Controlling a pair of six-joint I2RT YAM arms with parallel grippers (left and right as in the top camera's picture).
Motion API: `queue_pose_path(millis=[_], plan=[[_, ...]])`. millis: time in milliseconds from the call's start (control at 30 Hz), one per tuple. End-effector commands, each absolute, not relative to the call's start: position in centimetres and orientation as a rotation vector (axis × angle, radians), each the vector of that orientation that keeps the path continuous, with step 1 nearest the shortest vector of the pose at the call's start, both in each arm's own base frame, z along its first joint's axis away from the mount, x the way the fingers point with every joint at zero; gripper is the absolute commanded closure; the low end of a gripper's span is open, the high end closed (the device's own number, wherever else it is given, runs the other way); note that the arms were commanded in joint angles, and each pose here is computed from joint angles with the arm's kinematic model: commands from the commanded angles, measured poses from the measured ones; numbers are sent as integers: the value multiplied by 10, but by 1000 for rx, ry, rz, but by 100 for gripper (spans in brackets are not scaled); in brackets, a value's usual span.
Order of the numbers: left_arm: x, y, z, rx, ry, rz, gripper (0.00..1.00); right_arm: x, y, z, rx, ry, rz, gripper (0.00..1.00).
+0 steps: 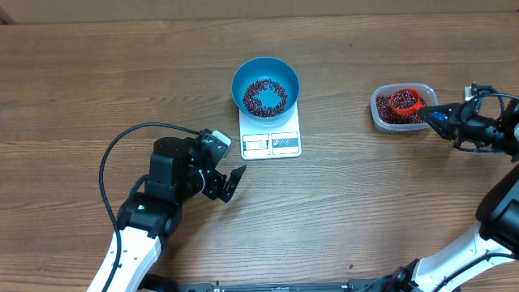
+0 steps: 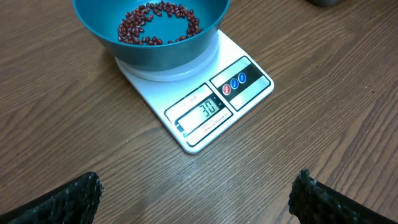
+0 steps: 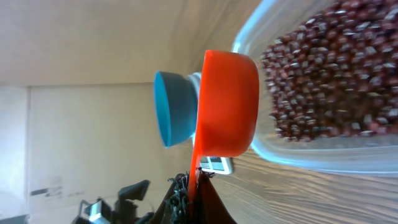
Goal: Scoop item into bowl and weigh 150g on scale
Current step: 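Scoop beans from the tub again with the right gripper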
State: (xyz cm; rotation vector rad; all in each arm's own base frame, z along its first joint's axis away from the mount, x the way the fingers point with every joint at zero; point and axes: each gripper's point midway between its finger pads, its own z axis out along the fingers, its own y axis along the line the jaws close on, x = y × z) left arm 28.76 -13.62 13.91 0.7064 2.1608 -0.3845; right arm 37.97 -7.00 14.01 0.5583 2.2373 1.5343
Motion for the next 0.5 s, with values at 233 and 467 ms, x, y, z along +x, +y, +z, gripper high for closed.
queue_pose_path(millis=[233,467], plan=[[289,-135,137,691,2173,-386,0,376,-53,160,475,2162,1624,96],[289,-135,137,691,2173,-386,0,379,-22,178,365,2156,1674,96]])
